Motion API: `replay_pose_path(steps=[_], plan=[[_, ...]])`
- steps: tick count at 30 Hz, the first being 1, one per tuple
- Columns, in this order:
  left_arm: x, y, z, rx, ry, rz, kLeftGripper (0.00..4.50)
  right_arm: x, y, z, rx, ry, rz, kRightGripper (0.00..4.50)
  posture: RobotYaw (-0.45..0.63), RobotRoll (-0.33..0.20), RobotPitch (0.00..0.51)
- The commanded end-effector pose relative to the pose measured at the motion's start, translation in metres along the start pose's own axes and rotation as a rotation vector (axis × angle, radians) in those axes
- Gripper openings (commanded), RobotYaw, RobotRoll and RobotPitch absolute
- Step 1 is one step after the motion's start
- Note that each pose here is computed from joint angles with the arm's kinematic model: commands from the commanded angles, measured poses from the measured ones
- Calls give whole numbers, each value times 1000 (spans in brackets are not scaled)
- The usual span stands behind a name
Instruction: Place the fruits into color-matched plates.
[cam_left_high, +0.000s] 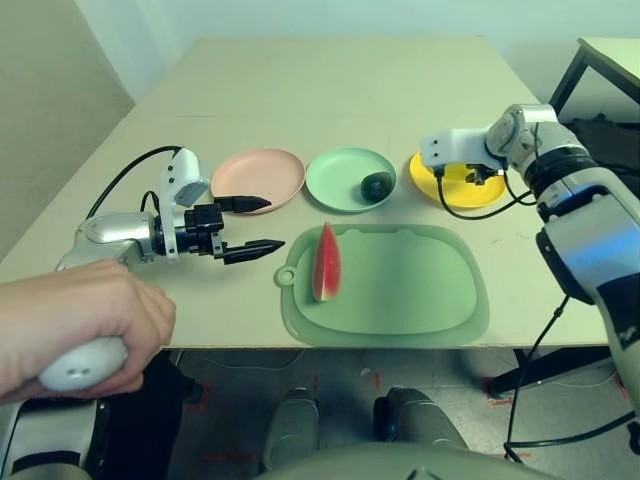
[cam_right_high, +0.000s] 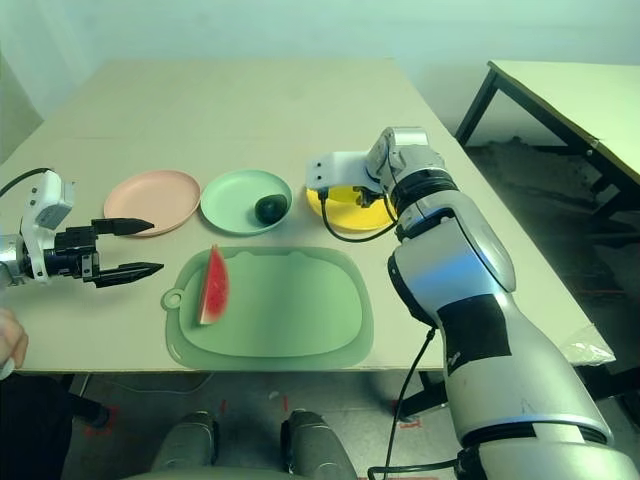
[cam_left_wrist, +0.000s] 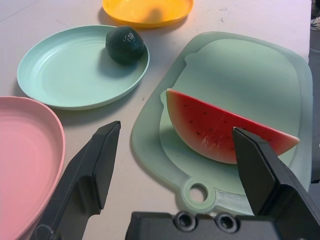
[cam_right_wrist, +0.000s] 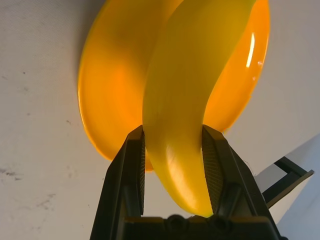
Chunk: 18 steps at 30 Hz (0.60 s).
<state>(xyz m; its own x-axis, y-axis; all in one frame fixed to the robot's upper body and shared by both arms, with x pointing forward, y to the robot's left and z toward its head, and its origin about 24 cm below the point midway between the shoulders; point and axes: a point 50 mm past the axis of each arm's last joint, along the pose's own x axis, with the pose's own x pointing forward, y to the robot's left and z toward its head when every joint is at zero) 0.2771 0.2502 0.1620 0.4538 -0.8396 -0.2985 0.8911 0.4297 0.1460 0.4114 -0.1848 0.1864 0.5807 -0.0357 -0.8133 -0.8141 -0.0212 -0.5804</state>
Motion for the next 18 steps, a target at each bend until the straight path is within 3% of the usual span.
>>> replay_pose_path(steps=[1,4,12,18], plan=[[-4,-2,2,10,6,5,4500,6,6,-1,19,6,21,1638,122,0,109],[-7,-2,2,10,9,13,4500,9,10,-3,11,24,40,1638,129,0,106],[-10,-2,2,10,18,17,4500,5,2,5,-2,-4,-20,4432,124,0,95],[-8,1,5,21,15,15,4500,-11,-15,13,-22,-49,-120,4476,114,0,82]])
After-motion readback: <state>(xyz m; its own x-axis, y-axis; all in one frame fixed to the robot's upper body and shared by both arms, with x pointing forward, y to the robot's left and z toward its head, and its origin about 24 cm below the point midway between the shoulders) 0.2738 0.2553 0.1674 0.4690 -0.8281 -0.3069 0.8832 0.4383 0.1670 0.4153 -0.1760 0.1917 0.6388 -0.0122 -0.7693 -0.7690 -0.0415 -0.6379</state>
